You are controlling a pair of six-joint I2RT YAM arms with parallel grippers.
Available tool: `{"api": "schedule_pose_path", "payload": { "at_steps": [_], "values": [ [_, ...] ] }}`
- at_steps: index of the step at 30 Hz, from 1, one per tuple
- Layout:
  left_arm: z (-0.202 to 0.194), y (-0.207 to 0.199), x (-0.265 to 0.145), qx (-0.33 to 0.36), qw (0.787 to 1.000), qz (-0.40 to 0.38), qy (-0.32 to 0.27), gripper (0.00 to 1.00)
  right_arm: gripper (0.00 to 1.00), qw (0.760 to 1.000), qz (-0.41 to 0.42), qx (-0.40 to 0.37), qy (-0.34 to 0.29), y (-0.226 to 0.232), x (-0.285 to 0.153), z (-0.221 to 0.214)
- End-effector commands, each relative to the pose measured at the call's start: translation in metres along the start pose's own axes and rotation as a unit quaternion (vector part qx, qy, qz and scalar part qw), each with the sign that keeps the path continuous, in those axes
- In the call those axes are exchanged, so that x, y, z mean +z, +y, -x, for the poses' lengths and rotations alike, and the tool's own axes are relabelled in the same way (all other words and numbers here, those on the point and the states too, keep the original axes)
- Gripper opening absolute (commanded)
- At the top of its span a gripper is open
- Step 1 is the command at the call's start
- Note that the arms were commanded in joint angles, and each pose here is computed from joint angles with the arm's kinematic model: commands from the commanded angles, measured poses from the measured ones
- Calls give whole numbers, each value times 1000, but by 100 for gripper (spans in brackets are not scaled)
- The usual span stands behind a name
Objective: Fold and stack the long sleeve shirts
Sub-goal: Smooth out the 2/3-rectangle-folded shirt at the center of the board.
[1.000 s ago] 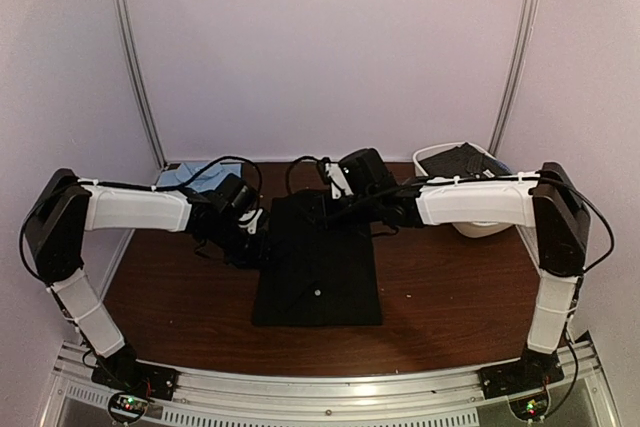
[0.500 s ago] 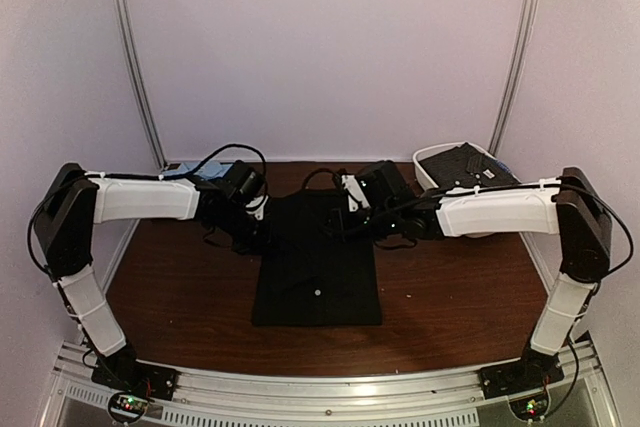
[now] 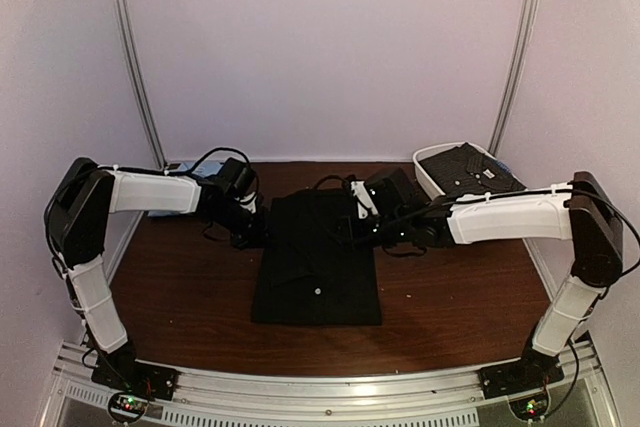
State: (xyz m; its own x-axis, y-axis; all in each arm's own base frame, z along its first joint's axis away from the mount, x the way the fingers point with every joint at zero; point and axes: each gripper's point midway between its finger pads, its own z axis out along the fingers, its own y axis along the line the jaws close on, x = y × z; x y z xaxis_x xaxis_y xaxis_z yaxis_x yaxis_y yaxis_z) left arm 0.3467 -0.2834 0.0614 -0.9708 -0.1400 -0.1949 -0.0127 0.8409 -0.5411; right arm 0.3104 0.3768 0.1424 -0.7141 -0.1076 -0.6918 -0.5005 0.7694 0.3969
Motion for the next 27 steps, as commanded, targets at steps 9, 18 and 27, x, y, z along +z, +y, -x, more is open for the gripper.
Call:
{"api": "schedule_pose_path", "payload": {
  "at_steps": [9, 18, 27],
  "values": [
    [3, 0, 1, -6, 1000, -21, -11, 26, 49, 987, 73, -135, 44, 88, 4, -53],
    [10, 1, -4, 3, 1000, -19, -20, 33, 48, 975, 116, -164, 96, 126, 43, -101],
    [11, 1, -5, 9, 1000, -20, -21, 33, 49, 984, 58, -141, 87, 98, 83, -95]
  ]
}}
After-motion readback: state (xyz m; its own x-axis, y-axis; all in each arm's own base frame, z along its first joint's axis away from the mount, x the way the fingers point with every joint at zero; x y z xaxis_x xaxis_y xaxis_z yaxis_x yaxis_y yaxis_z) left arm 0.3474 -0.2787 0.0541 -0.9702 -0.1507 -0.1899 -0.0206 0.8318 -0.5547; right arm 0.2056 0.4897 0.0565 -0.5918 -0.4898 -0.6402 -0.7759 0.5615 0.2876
